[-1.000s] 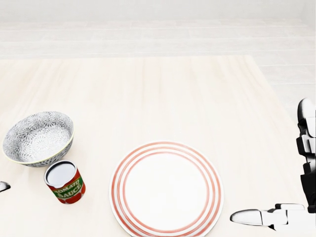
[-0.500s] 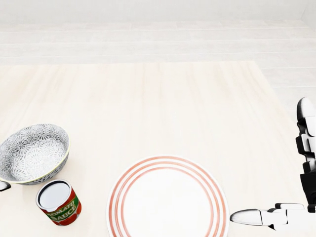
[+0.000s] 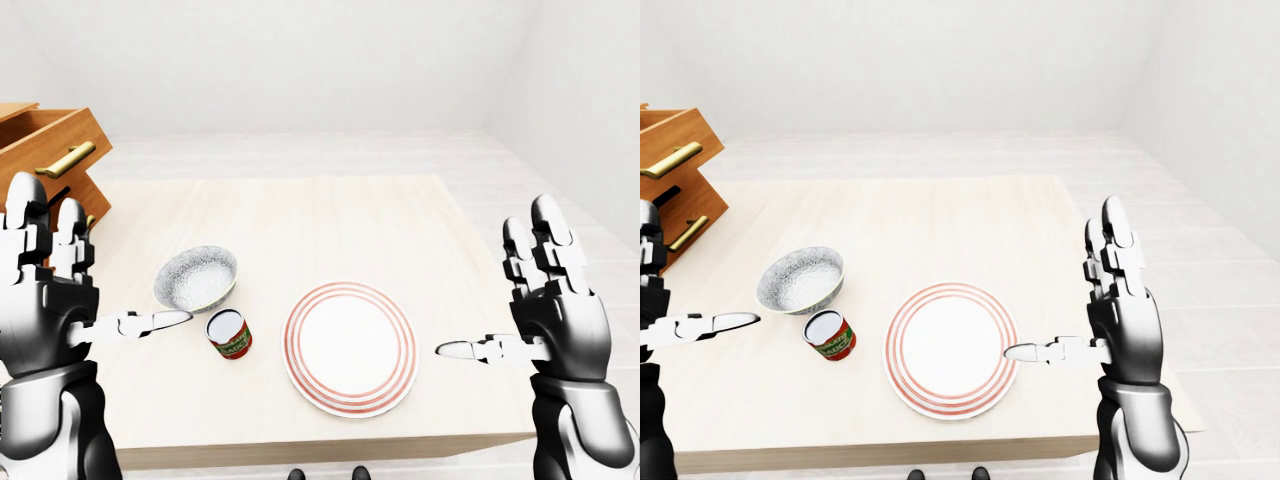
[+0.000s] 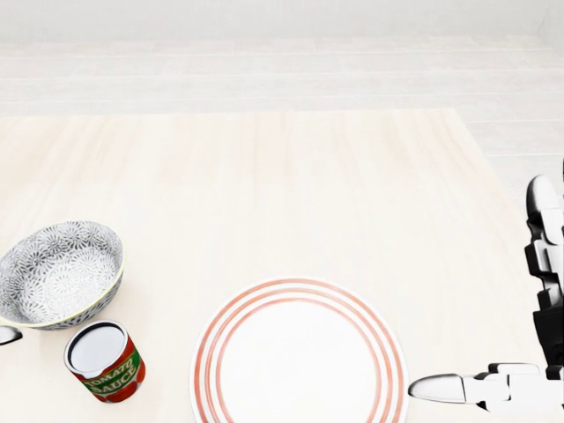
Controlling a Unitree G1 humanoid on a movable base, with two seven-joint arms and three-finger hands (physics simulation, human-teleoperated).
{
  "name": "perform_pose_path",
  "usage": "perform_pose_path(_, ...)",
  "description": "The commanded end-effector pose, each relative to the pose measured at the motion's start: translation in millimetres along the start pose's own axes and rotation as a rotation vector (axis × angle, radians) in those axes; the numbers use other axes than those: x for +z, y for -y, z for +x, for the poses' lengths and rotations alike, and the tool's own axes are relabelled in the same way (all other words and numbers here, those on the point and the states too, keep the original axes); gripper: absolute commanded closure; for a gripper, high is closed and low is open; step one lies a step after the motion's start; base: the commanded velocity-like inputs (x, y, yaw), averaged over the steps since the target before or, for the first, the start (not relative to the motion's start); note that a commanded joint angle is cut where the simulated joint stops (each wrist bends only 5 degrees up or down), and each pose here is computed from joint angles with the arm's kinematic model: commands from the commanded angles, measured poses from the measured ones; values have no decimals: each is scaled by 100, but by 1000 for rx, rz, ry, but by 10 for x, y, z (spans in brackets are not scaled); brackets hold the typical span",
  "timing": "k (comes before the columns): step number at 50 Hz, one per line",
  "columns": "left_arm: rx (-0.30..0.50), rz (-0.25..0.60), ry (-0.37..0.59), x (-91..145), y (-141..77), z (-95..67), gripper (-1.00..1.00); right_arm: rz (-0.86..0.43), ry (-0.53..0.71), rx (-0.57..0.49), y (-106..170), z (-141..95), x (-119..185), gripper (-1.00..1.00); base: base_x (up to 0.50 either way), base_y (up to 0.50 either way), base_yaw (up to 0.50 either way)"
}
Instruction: Put the bowl on the plate.
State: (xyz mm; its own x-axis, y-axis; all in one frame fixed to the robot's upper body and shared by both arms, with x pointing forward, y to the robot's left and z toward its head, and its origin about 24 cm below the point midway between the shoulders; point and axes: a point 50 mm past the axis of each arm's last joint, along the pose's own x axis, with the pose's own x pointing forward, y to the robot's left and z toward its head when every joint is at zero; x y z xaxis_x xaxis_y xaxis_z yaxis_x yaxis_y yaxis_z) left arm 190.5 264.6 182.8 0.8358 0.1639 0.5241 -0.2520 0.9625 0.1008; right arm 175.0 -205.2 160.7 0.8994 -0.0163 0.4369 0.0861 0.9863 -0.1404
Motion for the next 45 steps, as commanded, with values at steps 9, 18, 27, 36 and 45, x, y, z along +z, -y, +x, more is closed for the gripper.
perform_pose_path(9,15,12,-19,-52,19,27,-100,3,-11,-5,16,-18,-17,-100,0,0,0)
perform_pose_path(18,-9,94,-88,-276,85,276,-100,17,-20,19,-2,-18,-44,-100,0,0,0)
perform_pose_path(27,-221,378,-314,-826,336,480,-100,26,-58,23,-21,1,-146,-100,0,0,0)
perform_pose_path(36,-256,520,-302,-764,270,687,-100,26,-75,20,-10,15,-196,-100,0,0,0)
perform_pose_path(45,-268,744,-373,-876,144,687,-100,29,-84,20,-12,18,-220,-100,0,0,0)
